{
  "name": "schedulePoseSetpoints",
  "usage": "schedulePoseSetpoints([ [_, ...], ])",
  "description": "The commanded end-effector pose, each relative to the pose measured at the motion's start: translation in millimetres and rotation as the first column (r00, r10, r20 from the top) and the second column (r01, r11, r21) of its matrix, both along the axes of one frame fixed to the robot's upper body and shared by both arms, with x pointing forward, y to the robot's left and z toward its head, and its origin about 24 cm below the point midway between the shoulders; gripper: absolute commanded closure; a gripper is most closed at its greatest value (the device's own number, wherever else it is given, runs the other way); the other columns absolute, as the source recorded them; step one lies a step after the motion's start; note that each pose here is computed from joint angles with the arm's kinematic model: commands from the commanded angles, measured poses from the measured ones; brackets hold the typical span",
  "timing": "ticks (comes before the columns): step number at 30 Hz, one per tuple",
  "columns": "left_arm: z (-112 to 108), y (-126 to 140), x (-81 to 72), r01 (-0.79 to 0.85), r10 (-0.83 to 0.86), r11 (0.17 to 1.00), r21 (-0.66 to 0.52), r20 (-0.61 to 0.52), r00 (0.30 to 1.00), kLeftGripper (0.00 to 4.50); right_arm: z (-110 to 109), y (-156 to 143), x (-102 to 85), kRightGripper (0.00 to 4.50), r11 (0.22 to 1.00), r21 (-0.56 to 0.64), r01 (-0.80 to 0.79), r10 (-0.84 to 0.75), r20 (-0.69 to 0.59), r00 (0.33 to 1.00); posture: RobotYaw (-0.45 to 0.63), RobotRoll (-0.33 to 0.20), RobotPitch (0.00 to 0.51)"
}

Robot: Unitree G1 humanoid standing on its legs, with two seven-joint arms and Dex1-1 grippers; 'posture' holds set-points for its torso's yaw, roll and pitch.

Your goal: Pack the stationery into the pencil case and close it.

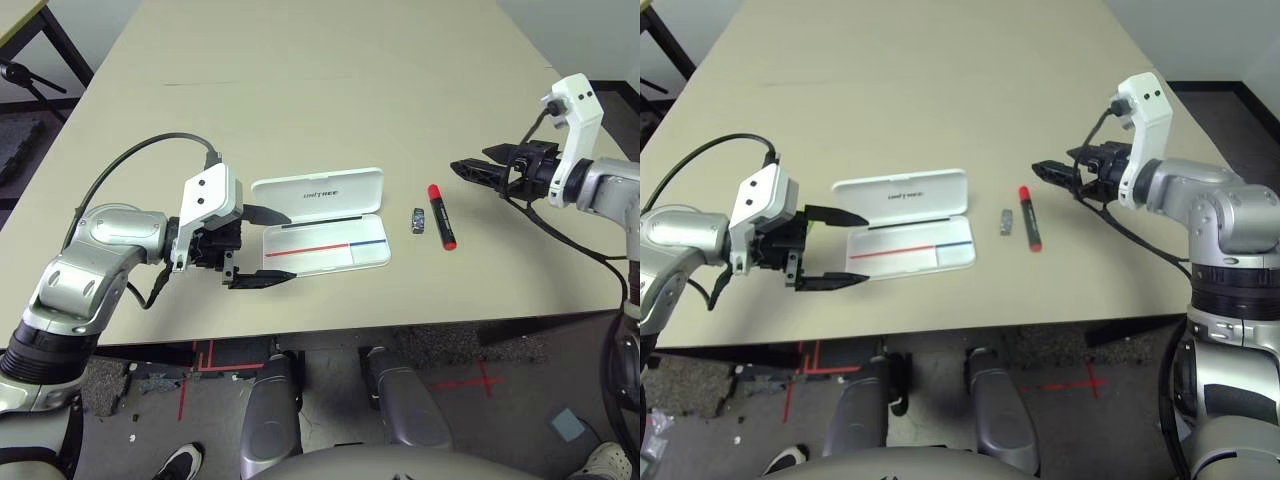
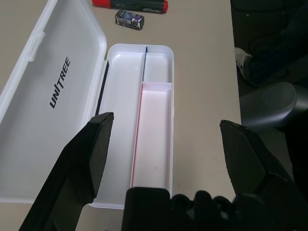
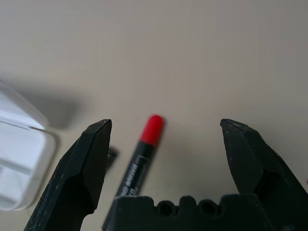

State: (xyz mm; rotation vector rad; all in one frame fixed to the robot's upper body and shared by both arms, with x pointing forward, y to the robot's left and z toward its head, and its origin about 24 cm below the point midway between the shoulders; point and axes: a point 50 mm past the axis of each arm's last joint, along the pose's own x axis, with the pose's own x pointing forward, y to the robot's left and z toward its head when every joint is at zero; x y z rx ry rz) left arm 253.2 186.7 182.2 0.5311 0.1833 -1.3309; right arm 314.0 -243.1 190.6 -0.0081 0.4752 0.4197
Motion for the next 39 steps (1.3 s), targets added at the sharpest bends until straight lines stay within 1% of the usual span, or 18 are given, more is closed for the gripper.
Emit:
schedulePoseSetpoints([
  [1,-4.0,-3.7,0.4,0.012,-0.012,1.0,0.011,-0.004,1.0,0.04,-7.9,1.2,0.6,0.0,0.998,-0.043,0.037,-0.039,-0.047,0.998,-0.16,0.0,0.165],
  [4,-3.6,-5.4,-0.5,0.014,-0.015,1.0,-0.01,-0.007,1.0,0.04,-19.1,5.5,0.1,0.0,0.997,-0.069,0.026,-0.031,-0.077,0.997,-0.16,0.0,0.168],
  [12,-4.1,-5.6,-2.5,0.005,-0.005,1.0,-0.015,-0.01,1.0,0.04,-45.7,20.6,1.9,0.0,0.997,-0.075,-0.024,0.014,-0.134,0.991,-0.14,0.0,0.175],
  [17,-5.6,-7.1,-4.3,0.004,-0.004,1.0,-0.014,-0.014,1.0,0.04,-70.6,19.6,1.9,0.0,0.987,-0.159,-0.023,-0.007,-0.188,0.982,-0.13,0.0,0.18],
  [21,-5.3,-6.8,-5.1,0.002,-0.002,1.0,-0.012,-0.014,1.0,0.04,-79.8,16.5,3.6,0.0,0.978,-0.21,-0.011,-0.031,-0.197,0.98,-0.12,0.0,0.183],
  [23,-5.4,-7.1,-5.5,0.002,-0.002,1.0,-0.011,-0.015,1.0,0.0,-81.2,15.2,5.0,0.4,0.976,-0.218,-0.005,-0.037,-0.191,0.981,-0.12,0.0,0.183],
  [25,-5.5,-7.3,-5.7,0.002,-0.002,1.0,-0.009,-0.015,1.0,0.0,-80.8,14.0,6.4,0.96,0.976,-0.219,0.0,-0.041,-0.184,0.982,-0.12,0.0,0.183],
  [28,-5.5,-6.9,-5.3,0.0,0.0,1.0,-0.007,-0.015,1.0,0.0,-75.2,10.1,9.2,2.11,0.976,-0.217,0.014,-0.05,-0.163,0.985,-0.12,0.0,0.182],
  [31,-5.5,-6.5,-5.0,0.0,0.0,1.0,-0.003,-0.015,1.0,0.0,-63.3,2.4,12.7,3.29,0.976,-0.218,0.027,-0.055,-0.127,0.99,-0.13,0.0,0.182],
  [33,-5.4,-5.8,-4.5,0.0,0.0,1.0,-0.001,-0.014,1.0,0.0,-53.6,-2.8,14.7,3.93,0.974,-0.227,0.021,-0.045,-0.101,0.994,-0.13,0.0,0.181],
  [36,-4.9,-4.0,-3.6,-0.003,0.003,1.0,0.005,-0.013,1.0,0.0,-38.1,-7.9,16.0,3.99,0.969,-0.246,-0.021,0.007,-0.059,0.998,-0.14,0.0,0.181],
  [39,-4.1,-2.3,-3.0,-0.004,0.004,1.0,0.009,-0.012,1.0,0.0,-23.7,-9.6,15.5,3.99,0.955,-0.279,-0.106,0.105,-0.02,0.994,-0.14,0.0,0.181],
])
